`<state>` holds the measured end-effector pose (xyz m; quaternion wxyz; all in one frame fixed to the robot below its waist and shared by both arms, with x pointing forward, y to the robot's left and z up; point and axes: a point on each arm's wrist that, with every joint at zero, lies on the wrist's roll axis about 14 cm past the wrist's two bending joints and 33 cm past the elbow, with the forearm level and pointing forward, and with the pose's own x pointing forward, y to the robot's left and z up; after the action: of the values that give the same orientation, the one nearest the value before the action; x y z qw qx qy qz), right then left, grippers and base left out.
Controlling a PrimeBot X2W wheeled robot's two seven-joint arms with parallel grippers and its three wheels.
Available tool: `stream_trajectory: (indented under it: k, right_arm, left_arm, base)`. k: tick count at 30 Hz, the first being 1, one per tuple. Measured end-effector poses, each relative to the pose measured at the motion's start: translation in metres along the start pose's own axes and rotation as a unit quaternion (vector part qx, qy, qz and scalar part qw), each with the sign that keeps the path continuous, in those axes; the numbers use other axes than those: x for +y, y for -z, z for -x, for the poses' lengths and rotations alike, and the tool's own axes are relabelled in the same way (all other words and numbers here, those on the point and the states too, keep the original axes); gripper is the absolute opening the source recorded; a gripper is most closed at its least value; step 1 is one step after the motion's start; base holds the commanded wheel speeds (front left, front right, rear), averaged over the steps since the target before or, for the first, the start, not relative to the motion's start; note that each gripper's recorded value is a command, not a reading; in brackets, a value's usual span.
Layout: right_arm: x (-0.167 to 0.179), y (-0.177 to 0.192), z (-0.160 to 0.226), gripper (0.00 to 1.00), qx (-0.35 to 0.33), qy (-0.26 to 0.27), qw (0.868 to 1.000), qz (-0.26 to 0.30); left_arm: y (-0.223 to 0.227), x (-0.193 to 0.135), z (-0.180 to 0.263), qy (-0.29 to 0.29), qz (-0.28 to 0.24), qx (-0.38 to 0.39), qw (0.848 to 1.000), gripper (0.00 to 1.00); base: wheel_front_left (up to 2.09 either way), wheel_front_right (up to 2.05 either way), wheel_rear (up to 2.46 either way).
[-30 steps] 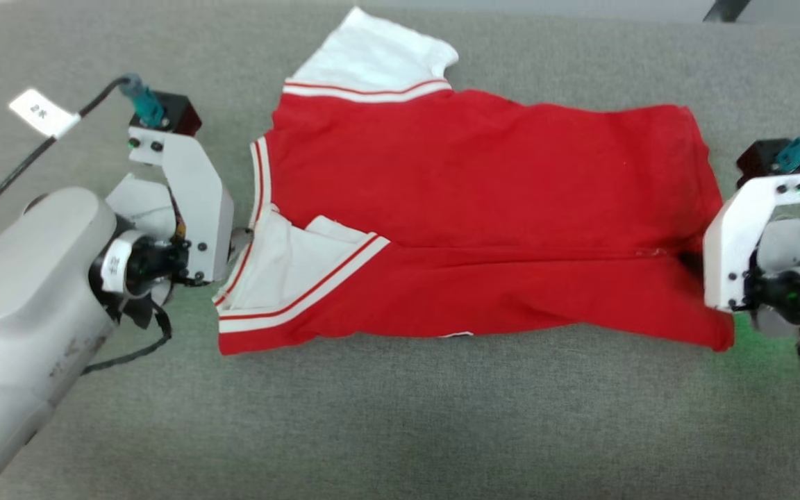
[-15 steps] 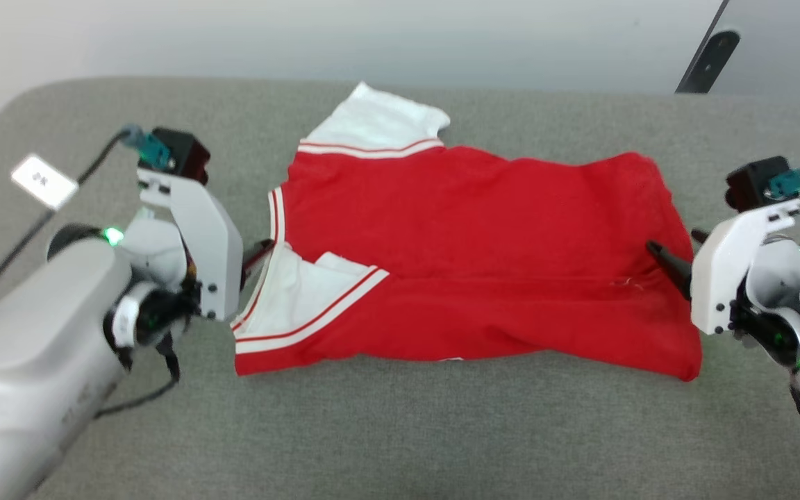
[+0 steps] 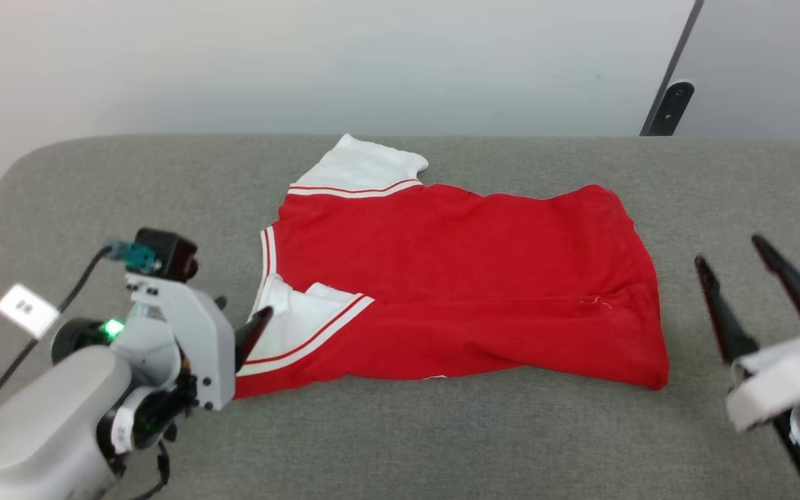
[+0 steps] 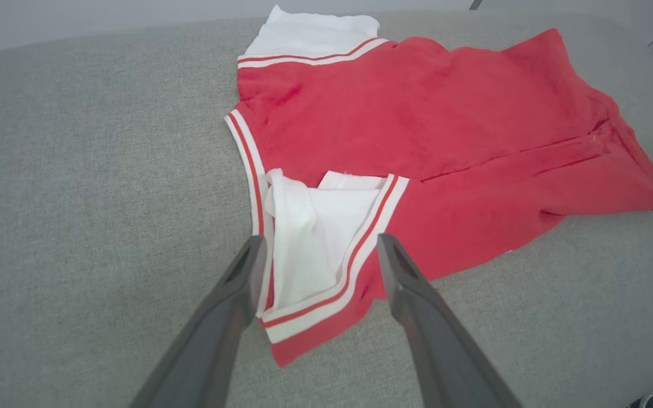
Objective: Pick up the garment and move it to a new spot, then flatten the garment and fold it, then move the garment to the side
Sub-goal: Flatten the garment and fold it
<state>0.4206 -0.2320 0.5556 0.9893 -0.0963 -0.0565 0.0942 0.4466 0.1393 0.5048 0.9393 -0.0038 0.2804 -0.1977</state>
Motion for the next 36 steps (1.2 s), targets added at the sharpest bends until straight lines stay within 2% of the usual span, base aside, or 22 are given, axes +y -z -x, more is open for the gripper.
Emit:
stream_trajectory:
  k: [5,10,19,24,30,32,33,34,35,36]
  right_arm:
    - [0.01,-0.007,0.031,1.0,-0.032,0.037,0.999,0.001]
    - [0.015,-0.002,0.053,1.0,-0.035,0.077,0.996,-0.033]
    - [0.01,-0.006,0.056,1.0,-0.032,0.106,0.993,-0.048]
    - [0.006,-0.003,0.054,1.0,-0.023,0.117,0.991,-0.064]
    - [0.004,0.008,0.053,1.0,-0.003,0.128,0.989,-0.079]
    - [0.002,0.012,0.051,1.0,0.003,0.132,0.987,-0.089]
    - [0.002,0.013,0.05,1.0,0.003,0.133,0.987,-0.09]
    - [0.001,0.014,0.049,1.0,0.004,0.133,0.987,-0.089]
    - [0.001,0.016,0.049,1.0,0.007,0.135,0.987,-0.093]
    - [0.0,0.018,0.049,1.0,0.01,0.136,0.986,-0.098]
  left_arm:
    - [0.014,0.003,0.002,-0.009,0.017,0.015,1.0,1.0]
    - [0.026,0.002,-0.004,-0.01,0.031,0.057,0.998,1.0]
    - [0.038,0.018,-0.031,-0.026,0.027,0.17,0.985,1.0]
    - [0.062,0.012,-0.051,-0.021,0.052,0.252,0.966,1.0]
    - [0.094,0.012,-0.064,-0.026,0.045,0.341,0.939,1.0]
    - [0.101,0.013,-0.068,-0.029,0.057,0.363,0.93,0.99]
    - [0.103,0.013,-0.07,-0.03,0.06,0.37,0.926,0.65]
    - [0.105,0.014,-0.072,-0.031,0.062,0.377,0.924,0.26]
    - [0.106,0.013,-0.074,-0.029,0.062,0.381,0.922,0.0]
    - [0.106,0.013,-0.076,-0.028,0.067,0.383,0.921,0.0]
  base:
    - [0.0,0.0,0.0]
    - [0.0,0.0,0.0]
    - [0.0,0.0,0.0]
    - [0.0,0.0,0.0]
    - [0.0,0.0,0.0]
    - [0.0,0.0,0.0]
    - [0.0,0.0,0.0]
    - [0.0,0.0,0.0]
    - [0.0,0.0,0.0]
    - [0.0,0.0,0.0]
